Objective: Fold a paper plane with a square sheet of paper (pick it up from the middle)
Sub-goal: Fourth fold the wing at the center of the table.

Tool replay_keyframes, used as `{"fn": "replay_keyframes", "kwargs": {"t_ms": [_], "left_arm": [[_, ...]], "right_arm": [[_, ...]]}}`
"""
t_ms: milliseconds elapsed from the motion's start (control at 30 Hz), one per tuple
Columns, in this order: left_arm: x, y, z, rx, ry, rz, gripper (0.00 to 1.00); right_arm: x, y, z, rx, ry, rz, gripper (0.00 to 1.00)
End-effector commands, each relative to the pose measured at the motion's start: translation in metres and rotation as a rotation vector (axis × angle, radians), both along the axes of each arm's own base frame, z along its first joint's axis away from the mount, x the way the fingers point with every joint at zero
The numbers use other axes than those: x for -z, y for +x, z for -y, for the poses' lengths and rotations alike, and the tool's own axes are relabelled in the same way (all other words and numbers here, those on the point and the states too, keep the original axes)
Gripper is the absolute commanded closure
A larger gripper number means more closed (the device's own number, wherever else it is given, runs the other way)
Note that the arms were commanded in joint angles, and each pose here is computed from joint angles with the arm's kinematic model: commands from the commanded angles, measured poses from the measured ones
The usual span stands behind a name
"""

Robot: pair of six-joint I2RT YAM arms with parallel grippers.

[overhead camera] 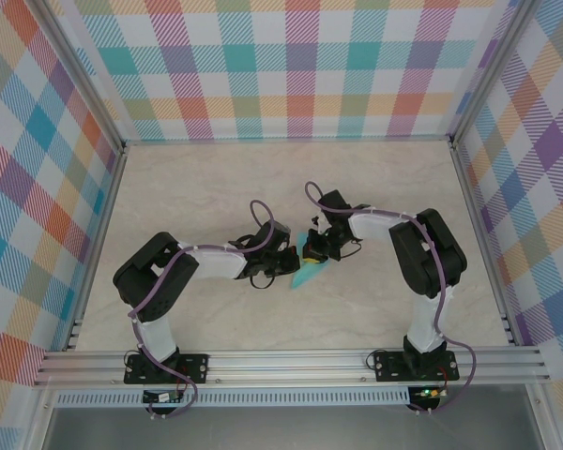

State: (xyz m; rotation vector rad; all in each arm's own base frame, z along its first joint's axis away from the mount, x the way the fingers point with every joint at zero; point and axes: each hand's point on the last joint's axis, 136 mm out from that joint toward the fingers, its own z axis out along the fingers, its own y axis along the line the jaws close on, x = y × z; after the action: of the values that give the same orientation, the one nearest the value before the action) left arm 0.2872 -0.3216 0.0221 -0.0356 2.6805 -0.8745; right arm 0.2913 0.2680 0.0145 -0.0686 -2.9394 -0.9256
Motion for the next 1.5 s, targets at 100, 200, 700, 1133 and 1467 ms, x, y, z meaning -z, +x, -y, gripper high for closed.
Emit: {"fn": "replay_keyframes", "kwargs": {"t_ms": [100,200,700,1133,1467], "left_arm": [[0.013,-0.009,-0.012,0.009,0.064,-0.068,1.0],[-0.012,0.0,-0.003,0.023,0.028,-0.019,1.0],[-0.048,0.008,0.008,-0.008,-0.11,0.016,1.0],[-0.019,0.0,0.004,-0.013,-0.069,-0.052,1.0],[-0.011,-0.002,-0.009,-0.064,-0.039,-0.049,1.0]], "right_arm": [[0.03,-0.015,0.015,-0.011,-0.074,-0.04,1.0],[0.03,-0.014,0.019,-0.009,-0.092,-0.037,1.0],[0.036,-0.018,0.024,0.006,-0.116,-0.057,1.0],[0.02,-0.01,0.008,0.0,-0.022,-0.015,1.0],[0.022,-0.008,0.014,0.026,-0.037,-0.027,1.0]]}}
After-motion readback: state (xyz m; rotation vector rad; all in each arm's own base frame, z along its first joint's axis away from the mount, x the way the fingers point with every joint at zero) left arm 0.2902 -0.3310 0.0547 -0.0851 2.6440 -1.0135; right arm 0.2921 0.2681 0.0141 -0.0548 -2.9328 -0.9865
